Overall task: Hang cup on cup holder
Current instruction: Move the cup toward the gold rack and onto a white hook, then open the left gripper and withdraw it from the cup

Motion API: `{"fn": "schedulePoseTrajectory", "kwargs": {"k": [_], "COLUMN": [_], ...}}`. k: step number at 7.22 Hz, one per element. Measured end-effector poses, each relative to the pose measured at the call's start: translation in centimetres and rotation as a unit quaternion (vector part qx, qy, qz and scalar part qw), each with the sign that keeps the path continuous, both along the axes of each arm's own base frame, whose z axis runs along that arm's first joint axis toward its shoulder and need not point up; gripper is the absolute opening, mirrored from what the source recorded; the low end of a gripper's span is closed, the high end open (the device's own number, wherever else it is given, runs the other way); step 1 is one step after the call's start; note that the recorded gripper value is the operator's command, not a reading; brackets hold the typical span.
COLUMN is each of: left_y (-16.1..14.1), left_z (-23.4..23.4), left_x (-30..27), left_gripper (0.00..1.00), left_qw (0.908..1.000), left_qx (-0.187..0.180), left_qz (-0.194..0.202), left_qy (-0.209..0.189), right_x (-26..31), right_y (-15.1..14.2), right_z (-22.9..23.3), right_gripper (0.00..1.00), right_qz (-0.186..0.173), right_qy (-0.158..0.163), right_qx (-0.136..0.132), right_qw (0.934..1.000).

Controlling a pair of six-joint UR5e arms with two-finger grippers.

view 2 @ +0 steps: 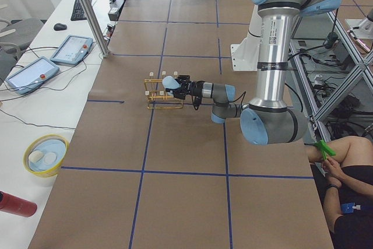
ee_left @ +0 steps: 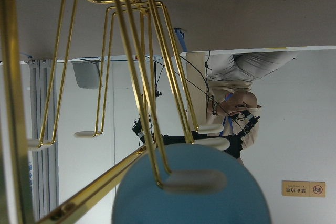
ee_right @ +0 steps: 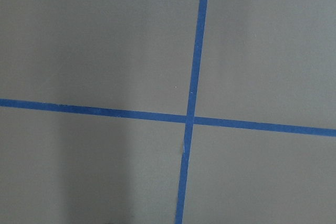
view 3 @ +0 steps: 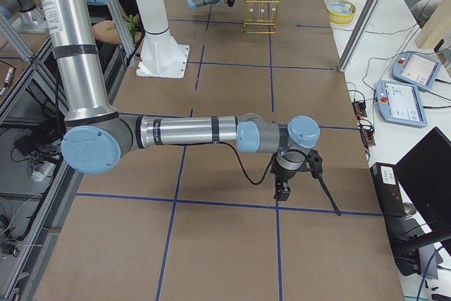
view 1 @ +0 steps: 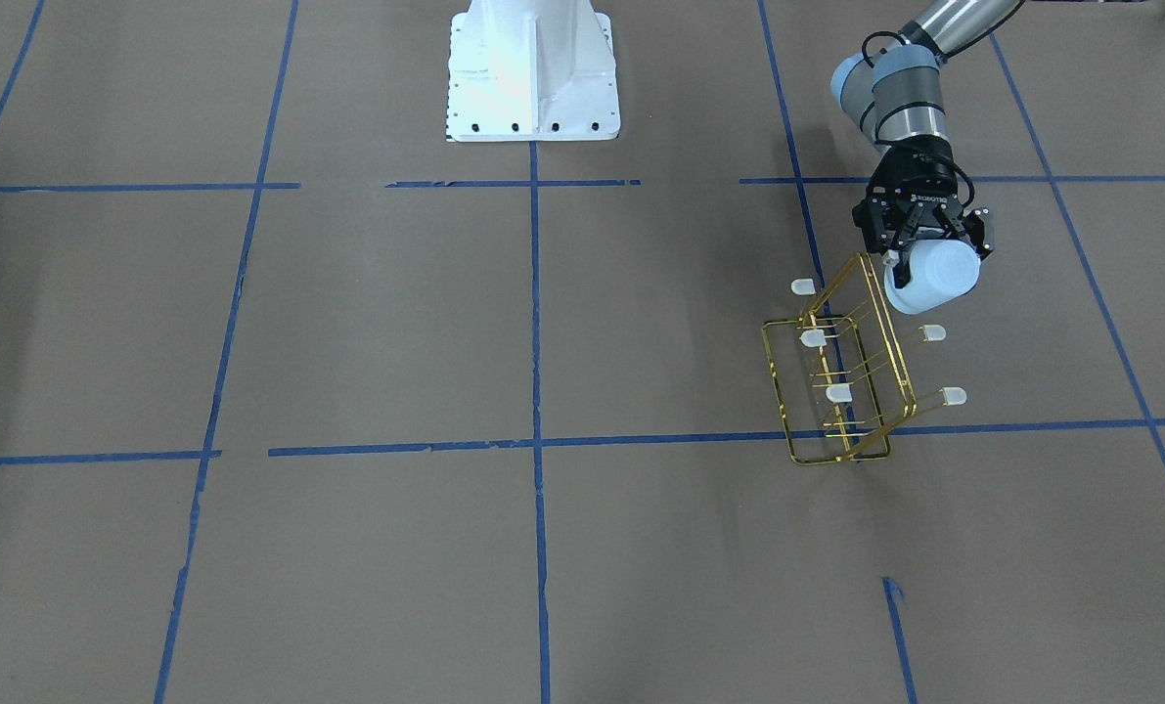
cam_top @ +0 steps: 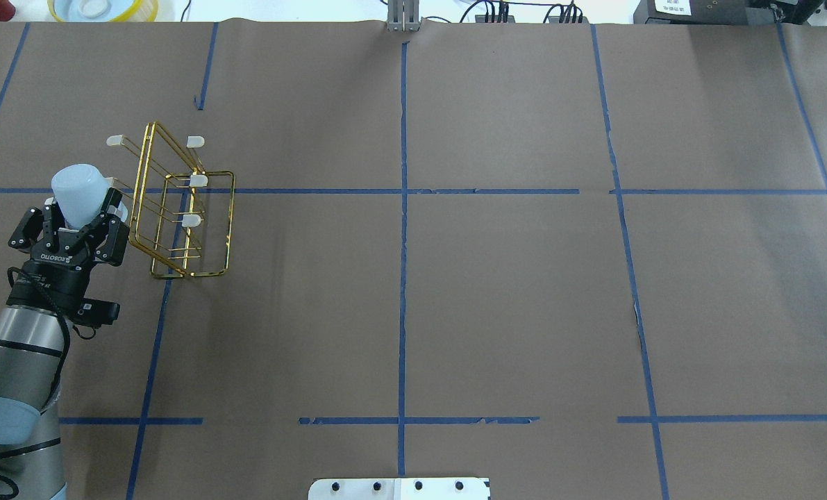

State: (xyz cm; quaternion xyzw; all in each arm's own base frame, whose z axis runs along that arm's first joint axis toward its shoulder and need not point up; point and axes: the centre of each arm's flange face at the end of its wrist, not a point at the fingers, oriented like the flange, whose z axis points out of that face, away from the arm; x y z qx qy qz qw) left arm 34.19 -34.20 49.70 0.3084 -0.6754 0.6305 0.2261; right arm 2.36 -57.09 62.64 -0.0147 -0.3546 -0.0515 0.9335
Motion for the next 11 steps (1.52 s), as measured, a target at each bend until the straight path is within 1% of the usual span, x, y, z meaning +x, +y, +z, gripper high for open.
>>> {"fn": "schedulePoseTrajectory", "kwargs": {"k": [1, 5, 7, 8, 9, 10, 11], "left_y": [0.1, 0.2, 0.6, 1.1, 1.6, 2.1, 2.2], "left_z": [0.0, -0.3, -1.3, -2.3, -3.1, -3.4, -3.5], "left_x": [0.0, -0.4, -1.6, -3.1, -4.5, -5.6, -6.6], "left_gripper": [1.00, 1.00, 1.00, 1.00, 1.00, 1.00, 1.00], "left_qw": [1.0000, 1.0000, 1.0000, 0.9998, 0.9983, 0.9932, 0.9822], "left_qx": [0.000, 0.001, 0.006, 0.012, 0.023, 0.040, 0.060], "left_qz": [0.000, 0.002, 0.003, 0.008, 0.020, 0.037, 0.053], "left_qy": [0.000, 0.002, 0.000, -0.016, -0.049, -0.103, -0.170], "right_x": [0.0, 0.0, 0.0, 0.0, 0.0, 0.0, 0.0], "right_y": [0.0, 0.0, 0.0, 0.0, 0.0, 0.0, 0.0], "right_z": [0.0, 0.0, 0.0, 0.0, 0.0, 0.0, 0.0], "right_gripper": [1.00, 1.00, 1.00, 1.00, 1.00, 1.00, 1.00], "right_qz": [0.000, 0.000, 0.000, 0.000, 0.000, 0.000, 0.000], "right_qy": [0.000, 0.000, 0.000, 0.000, 0.000, 0.000, 0.000], "right_qx": [0.000, 0.000, 0.000, 0.000, 0.000, 0.000, 0.000], "right_qw": [1.0000, 1.0000, 1.0000, 1.0000, 1.0000, 1.0000, 1.0000]}}
